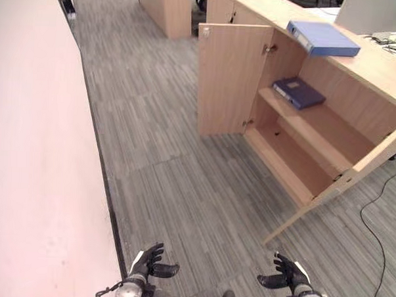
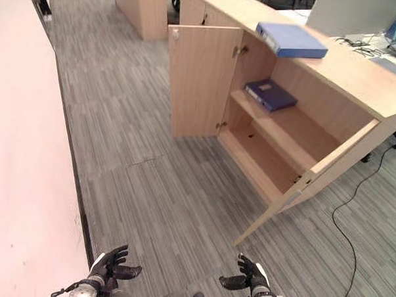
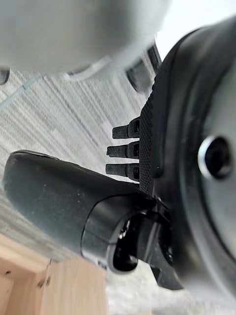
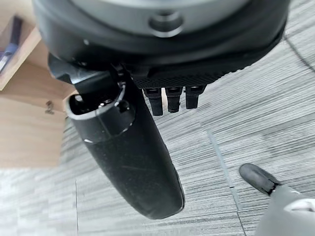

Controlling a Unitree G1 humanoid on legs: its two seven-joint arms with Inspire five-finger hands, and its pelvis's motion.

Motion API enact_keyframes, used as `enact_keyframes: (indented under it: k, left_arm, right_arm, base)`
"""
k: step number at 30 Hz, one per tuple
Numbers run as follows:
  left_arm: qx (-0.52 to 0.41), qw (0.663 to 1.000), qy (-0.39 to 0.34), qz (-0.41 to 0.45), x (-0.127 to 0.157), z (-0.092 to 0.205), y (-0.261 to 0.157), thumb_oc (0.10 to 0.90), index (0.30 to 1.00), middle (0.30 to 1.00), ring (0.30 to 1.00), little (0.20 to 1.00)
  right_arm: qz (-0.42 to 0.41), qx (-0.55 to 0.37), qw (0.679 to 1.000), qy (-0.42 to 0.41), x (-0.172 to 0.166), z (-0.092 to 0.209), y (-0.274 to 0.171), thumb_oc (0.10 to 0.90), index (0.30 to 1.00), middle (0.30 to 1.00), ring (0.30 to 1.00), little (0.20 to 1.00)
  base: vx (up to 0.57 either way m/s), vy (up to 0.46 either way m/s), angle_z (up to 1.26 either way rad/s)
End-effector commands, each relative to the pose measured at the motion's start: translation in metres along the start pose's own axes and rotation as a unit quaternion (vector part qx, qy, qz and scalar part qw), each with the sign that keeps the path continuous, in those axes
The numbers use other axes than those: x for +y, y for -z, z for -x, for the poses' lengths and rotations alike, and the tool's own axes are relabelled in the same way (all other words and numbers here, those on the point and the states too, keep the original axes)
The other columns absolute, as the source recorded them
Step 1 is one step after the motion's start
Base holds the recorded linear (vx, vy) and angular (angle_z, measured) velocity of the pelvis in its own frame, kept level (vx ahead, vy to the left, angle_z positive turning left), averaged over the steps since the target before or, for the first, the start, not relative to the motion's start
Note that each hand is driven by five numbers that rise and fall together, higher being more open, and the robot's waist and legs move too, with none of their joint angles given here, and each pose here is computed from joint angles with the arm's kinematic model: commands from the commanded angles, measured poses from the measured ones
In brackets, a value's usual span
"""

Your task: Put the empty folder in the office cabinet

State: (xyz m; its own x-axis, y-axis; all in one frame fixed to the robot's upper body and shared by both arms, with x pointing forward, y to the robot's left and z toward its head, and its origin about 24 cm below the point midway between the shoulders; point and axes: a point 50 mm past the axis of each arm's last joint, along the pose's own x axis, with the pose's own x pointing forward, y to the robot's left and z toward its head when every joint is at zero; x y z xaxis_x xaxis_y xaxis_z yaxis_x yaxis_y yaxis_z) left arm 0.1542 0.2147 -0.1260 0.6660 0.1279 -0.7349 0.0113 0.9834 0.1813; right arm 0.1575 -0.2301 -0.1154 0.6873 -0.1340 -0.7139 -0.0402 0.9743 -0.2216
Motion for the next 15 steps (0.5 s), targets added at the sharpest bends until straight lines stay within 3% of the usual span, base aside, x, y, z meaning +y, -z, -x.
enact_keyframes:
  k: [1, 7, 15]
  left_arm:
    - [-0.077, 0.996, -0.037, 0.024, 0.016, -0.002, -0.031, 0.800, 0.900, 0.900, 0.900, 0.900]
    - [-0.063, 0.997, -0.040, 0.026, 0.017, -0.003, -0.026, 0.800, 0.900, 0.900, 0.900, 0.900]
    - [-0.034, 0.998, -0.052, -0.018, 0.032, -0.002, -0.015, 0.800, 0.900, 0.900, 0.900, 0.900]
  right_arm:
    - [0.050, -0.104, 0.993, -0.008, -0.006, -0.006, -0.052, 0.800, 0.900, 0.900, 0.900, 0.900]
    - [0.092, -0.109, 0.990, -0.019, -0.004, -0.009, -0.058, 0.800, 0.900, 0.900, 0.900, 0.900]
    - [0.038, -0.070, 0.996, -0.026, 0.013, -0.011, -0.041, 0.800, 0.900, 0.900, 0.900, 0.900]
  base:
    - [0.64, 0.300, 0.06]
    - [0.38, 0.177, -0.14]
    - [0.48, 0.318, -0.04]
